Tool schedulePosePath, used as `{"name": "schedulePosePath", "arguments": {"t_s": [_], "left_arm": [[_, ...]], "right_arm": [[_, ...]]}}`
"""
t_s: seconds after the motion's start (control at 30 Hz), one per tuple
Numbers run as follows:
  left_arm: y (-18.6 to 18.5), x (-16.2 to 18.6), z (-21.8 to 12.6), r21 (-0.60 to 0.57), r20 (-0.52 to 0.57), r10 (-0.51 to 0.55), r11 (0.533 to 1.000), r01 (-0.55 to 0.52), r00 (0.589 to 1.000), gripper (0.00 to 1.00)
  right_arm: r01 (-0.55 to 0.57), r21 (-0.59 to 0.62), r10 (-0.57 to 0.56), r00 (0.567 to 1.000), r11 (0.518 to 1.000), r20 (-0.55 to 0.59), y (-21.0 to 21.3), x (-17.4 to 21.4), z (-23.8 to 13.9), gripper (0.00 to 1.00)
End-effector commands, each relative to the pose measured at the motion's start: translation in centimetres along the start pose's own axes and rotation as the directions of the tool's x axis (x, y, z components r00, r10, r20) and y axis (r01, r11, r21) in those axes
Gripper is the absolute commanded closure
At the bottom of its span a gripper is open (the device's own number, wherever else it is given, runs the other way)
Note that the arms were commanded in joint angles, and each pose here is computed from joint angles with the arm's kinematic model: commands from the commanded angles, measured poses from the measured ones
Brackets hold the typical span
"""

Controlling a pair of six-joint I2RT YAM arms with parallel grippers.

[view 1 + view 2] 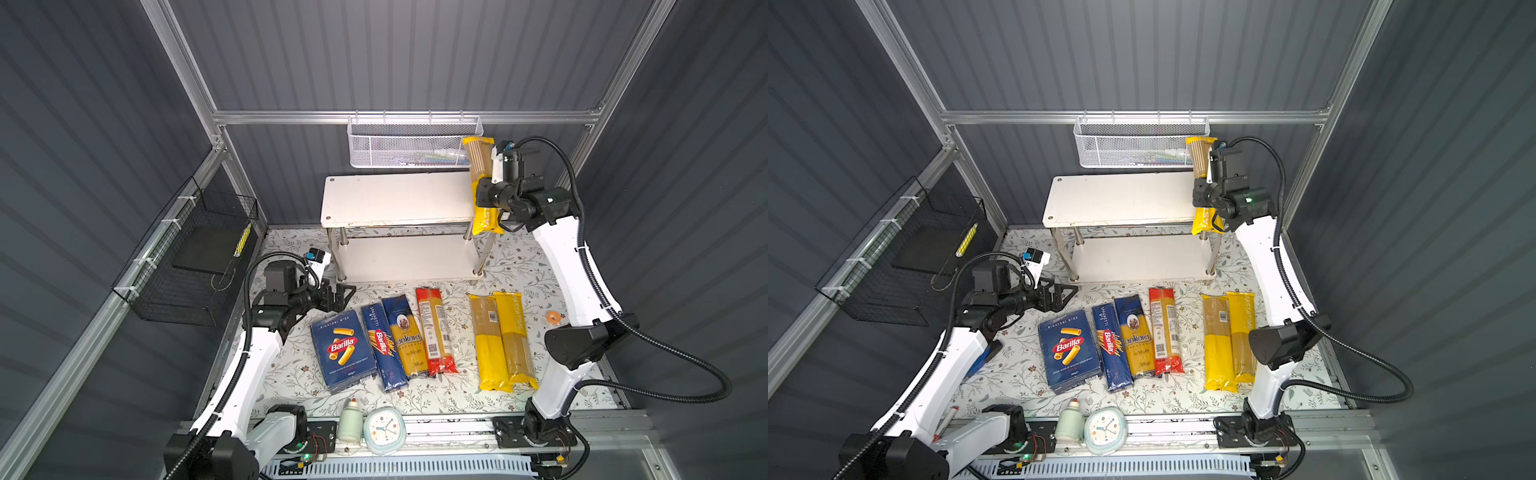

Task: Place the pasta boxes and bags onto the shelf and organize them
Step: 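Lower the yellow PASTATIME bag onto the shelf's top tier with the right gripper, then open the right gripper and release the bag lying on the top tier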

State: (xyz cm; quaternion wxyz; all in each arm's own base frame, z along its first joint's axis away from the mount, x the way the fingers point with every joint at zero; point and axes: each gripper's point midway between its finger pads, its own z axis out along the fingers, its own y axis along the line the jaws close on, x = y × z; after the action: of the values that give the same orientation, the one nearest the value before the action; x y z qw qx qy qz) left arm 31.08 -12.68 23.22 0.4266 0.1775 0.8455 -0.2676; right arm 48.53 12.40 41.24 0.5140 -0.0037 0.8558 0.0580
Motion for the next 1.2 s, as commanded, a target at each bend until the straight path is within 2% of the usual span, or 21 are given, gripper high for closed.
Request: {"name": "schedulePosePath", "arguments": {"t_s": [0.0, 0.1, 0.27, 0.37, 0.53, 0.6, 0.77, 0.87, 0.97, 1.17], "left_arm": [[-0.6, 0.0, -0.2, 0.019, 0.005, 0.010, 1.000, -0.010, 1.000, 0.01], [-0.6, -0.1, -0.3, 0.019, 0.008, 0.011, 1.000, -0.011, 1.000, 0.01], [-0.6, -0.2, -0.4, 0.017, 0.011, 0.015, 1.000, -0.015, 1.000, 0.01], [-0.7, -0.2, -0.4, 0.017, 0.011, 0.017, 1.000, -0.017, 1.000, 0.01], [-0.7, -0.5, -0.5, 0.015, 0.019, 0.019, 1.000, -0.019, 1.000, 0.01], [-0.6, -0.4, -0.5, 0.012, 0.017, 0.018, 1.000, -0.018, 1.000, 0.01], [-0.2, -0.1, -0.6, -0.013, 0.002, 0.018, 1.000, -0.018, 1.000, 0.01], [0.1, -0.1, -0.7, -0.036, 0.001, 0.024, 0.999, -0.024, 1.000, 0.01], [0.5, -0.2, -0.6, -0.055, 0.001, 0.025, 0.998, -0.025, 1.000, 0.01], [0.5, 0.0, -0.3, -0.047, -0.013, 0.015, 0.999, -0.015, 1.000, 0.01]], "right_arm": [[-0.047, 0.007, 0.045, 0.991, 0.999, 0.129, -0.5, -3.3, -1.8, 0.63], [-0.053, 0.011, 0.051, 0.991, 0.999, 0.125, -0.5, -3.2, -1.8, 0.51], [-0.051, 0.019, 0.048, 0.990, 0.999, 0.133, -0.7, -3.5, -2.3, 0.38], [-0.029, 0.021, 0.026, 0.989, 0.999, 0.148, -0.9, -4.4, -3.9, 0.32], [0.016, -0.029, -0.011, 0.989, 0.999, 0.145, -0.7, -4.7, -8.8, 0.30], [0.014, -0.064, -0.007, 0.994, 0.998, 0.110, -0.5, -3.3, -10.2, 0.29], [0.014, -0.241, -0.011, 1.000, 0.970, 0.017, 2.1, 1.7, -13.8, 0.31], [0.007, -0.290, -0.014, 1.000, 0.957, -0.023, 2.9, 4.4, -15.7, 0.31], [-0.030, -0.315, 0.009, 0.998, 0.949, -0.068, 3.0, 6.7, -16.6, 0.31], [-0.094, -0.282, 0.060, 0.990, 0.955, -0.126, 2.2, 9.7, -16.0, 0.31]]}}
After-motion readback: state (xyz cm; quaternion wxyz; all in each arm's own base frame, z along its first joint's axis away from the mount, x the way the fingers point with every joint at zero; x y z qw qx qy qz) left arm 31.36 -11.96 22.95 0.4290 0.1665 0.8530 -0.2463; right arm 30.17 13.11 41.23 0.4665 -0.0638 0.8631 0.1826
